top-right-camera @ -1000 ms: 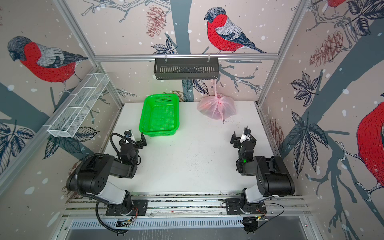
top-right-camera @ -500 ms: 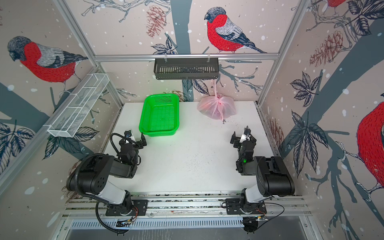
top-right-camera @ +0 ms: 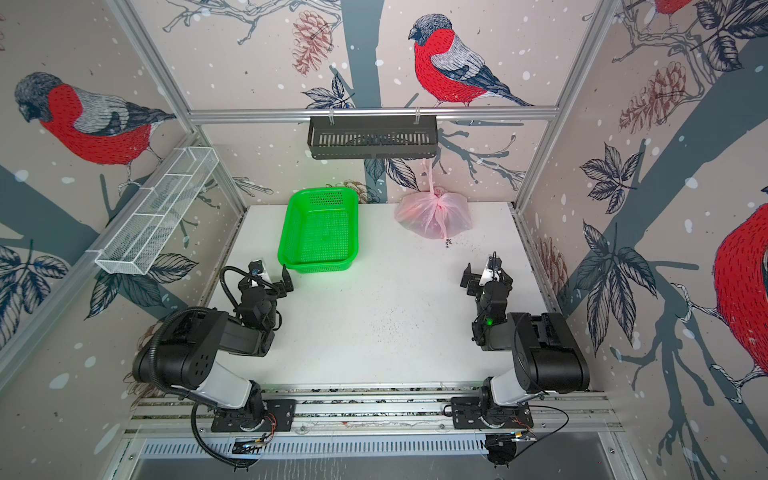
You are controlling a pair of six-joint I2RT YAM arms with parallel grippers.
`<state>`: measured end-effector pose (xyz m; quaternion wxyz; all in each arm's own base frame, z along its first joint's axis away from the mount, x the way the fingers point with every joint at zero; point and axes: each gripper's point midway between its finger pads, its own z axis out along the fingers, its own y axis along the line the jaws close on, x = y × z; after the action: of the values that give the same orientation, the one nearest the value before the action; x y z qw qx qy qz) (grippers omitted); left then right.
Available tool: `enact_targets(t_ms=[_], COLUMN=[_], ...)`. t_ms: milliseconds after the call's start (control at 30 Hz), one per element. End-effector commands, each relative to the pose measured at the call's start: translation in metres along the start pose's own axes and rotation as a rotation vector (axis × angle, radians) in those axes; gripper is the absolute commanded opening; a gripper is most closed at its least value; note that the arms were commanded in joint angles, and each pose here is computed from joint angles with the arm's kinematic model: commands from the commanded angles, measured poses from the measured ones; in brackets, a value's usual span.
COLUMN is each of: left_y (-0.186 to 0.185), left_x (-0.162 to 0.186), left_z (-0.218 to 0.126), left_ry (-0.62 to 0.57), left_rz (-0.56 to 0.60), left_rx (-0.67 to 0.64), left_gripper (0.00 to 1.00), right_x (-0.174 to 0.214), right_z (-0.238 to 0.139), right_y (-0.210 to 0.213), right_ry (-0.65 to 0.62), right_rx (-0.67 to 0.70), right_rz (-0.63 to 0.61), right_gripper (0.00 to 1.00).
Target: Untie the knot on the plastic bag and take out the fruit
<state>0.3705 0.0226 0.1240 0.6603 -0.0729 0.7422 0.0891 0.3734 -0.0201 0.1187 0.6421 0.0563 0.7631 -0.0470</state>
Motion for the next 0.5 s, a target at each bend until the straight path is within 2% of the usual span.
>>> enact_targets(t_ms=[0,100,300,467], left_y=[0.006,0.014,0.012,0.019], left_x=[-0.010,-0.013,-0.029,-0.046], left_z=[-0.002,-0.003,-0.009,-0.017], left_ry=[-0.043,-0.049,-0.062,-0.068], left_rz=[-0.025,-0.044,-0.040,-0.047], left_rx=[-0.032,-0.073,-0.056,-0.076], left_gripper=[0.99,0.99,0.99,0.99], right_x=[-0.006,-0.006,-0.011,-0.010], right_z=[-0.001,-0.001,0.001,0.024], right_y=[0.000,0.000,-0.004,-0.010], right_ry=[-0.021,-0.023,-0.013,0.150], right_rx=[-0.002,-0.003,0.023,0.052], right_rz=[0.003,0.003,0.018,0.018], right_gripper=[0.99,0.99,0.99,0.99])
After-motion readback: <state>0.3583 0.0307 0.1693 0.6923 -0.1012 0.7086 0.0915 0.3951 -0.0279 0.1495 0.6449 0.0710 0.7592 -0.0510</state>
